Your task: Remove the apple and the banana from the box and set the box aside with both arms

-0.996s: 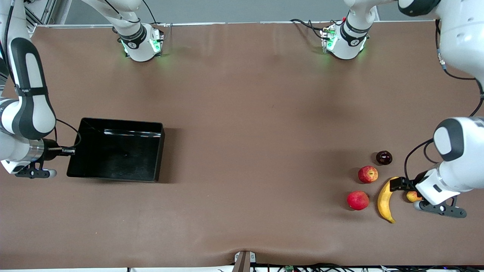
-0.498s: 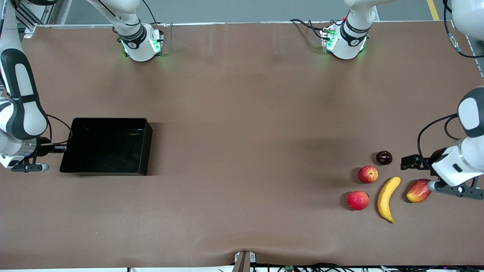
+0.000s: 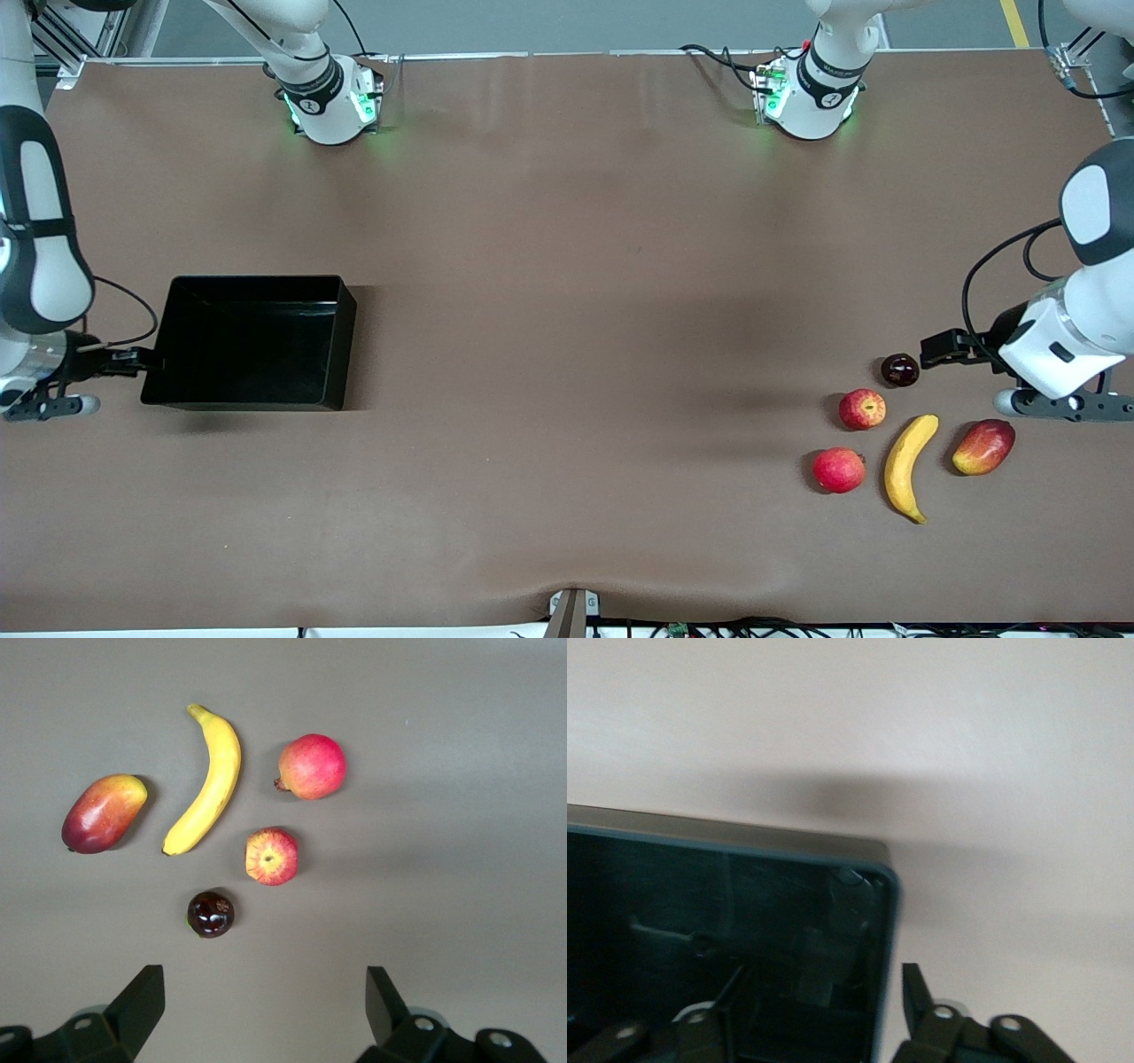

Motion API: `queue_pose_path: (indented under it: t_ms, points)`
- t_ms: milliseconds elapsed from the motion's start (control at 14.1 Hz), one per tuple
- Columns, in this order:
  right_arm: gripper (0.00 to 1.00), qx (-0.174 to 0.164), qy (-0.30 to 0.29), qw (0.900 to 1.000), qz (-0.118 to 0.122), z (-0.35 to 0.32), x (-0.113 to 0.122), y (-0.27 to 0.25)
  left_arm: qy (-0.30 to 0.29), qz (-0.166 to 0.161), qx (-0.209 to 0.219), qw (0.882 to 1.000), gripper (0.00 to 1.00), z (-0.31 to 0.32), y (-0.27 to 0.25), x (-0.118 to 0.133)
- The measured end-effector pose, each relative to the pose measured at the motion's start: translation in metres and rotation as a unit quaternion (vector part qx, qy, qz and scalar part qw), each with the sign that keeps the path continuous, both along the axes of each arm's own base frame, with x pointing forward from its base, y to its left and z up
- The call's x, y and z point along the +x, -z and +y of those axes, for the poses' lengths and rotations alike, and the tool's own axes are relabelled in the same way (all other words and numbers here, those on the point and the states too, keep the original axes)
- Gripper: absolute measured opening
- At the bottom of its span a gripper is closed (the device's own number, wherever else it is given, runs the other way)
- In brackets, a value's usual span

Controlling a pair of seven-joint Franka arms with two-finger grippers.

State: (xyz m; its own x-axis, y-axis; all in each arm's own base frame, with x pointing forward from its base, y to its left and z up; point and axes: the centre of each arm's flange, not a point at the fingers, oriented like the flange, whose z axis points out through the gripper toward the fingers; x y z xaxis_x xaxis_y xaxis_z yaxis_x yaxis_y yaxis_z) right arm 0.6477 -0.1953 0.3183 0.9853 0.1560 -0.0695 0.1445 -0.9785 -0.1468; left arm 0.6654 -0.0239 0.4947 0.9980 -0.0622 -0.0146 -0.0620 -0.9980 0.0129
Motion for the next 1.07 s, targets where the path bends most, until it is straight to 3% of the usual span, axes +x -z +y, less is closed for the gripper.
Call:
queue_pose_path:
  t_ms: [142, 285, 427, 712, 925, 1068]
  points:
    - [0.99, 0.0, -0.036, 0.999, -0.03, 0.032, 0.027, -0.058, -0.011, -0.001, 0.001, 1.0, 1.0, -0.006, -0.005, -0.005]
    - [1.0, -0.008, -0.062, 0.996, -0.069, 0.063, 0.047, -0.106, -0.03, -0.005, 0.0, 1.0, 1.0, -0.019, -0.012, -0.01]
    - [1.0, -0.009, -0.084, 0.993, -0.081, 0.097, 0.055, -0.137, -0.042, -0.012, -0.002, 0.999, 1.0, -0.034, -0.024, -0.016]
    - [1.0, -0.008, -0.06, 0.997, -0.04, 0.145, 0.032, -0.191, -0.048, -0.03, 0.002, 0.998, 1.0, -0.03, -0.047, -0.023]
    - [1.0, -0.016, -0.018, 1.0, -0.001, 0.156, -0.005, -0.242, -0.055, -0.041, 0.016, 0.998, 1.0, -0.017, -0.056, -0.024]
    - [1.0, -0.028, 0.041, 0.999, 0.008, 0.157, -0.032, -0.276, -0.049, -0.044, 0.02, 0.998, 1.0, -0.022, -0.061, -0.025]
